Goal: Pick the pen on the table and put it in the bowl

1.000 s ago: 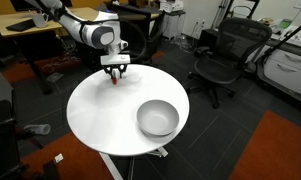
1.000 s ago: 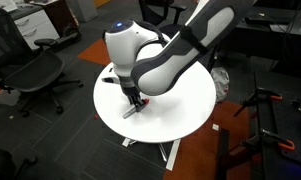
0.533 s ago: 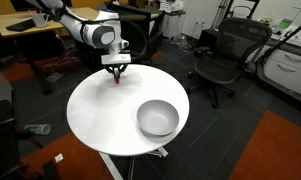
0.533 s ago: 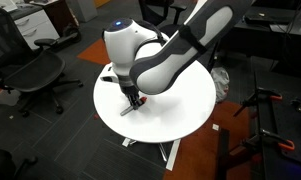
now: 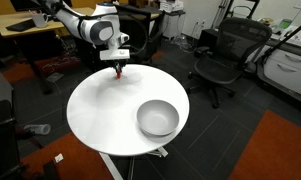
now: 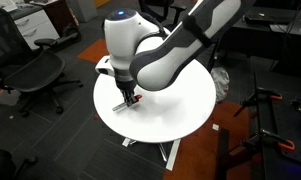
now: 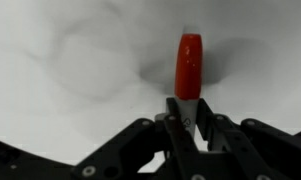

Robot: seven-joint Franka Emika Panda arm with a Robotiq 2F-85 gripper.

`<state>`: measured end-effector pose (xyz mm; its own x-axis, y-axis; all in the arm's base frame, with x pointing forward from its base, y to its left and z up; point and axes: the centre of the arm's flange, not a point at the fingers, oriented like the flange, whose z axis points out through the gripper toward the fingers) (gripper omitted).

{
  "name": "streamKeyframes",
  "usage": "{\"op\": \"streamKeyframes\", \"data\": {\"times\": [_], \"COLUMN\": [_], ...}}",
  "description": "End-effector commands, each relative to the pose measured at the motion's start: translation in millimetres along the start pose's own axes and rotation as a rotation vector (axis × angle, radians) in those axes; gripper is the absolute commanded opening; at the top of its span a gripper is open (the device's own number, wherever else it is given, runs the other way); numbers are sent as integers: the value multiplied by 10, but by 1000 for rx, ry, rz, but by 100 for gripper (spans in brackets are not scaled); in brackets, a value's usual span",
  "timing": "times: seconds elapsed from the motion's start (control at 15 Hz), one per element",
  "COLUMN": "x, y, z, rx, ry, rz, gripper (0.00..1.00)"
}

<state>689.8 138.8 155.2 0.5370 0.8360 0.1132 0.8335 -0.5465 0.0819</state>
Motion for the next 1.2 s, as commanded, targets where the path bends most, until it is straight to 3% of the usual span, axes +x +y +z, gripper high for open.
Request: {"op": "streamKeyframes", "data": {"times": [0.0,0.47,1.13], "x": [-136,-463,-1437], "y": [-148,-157,-9], "z": [-505,-1309,-2258], "rx": [-63,-196,-313], "ry": [64,195,392], "rz": [94,296,609], "gripper": [6,6,6]}}
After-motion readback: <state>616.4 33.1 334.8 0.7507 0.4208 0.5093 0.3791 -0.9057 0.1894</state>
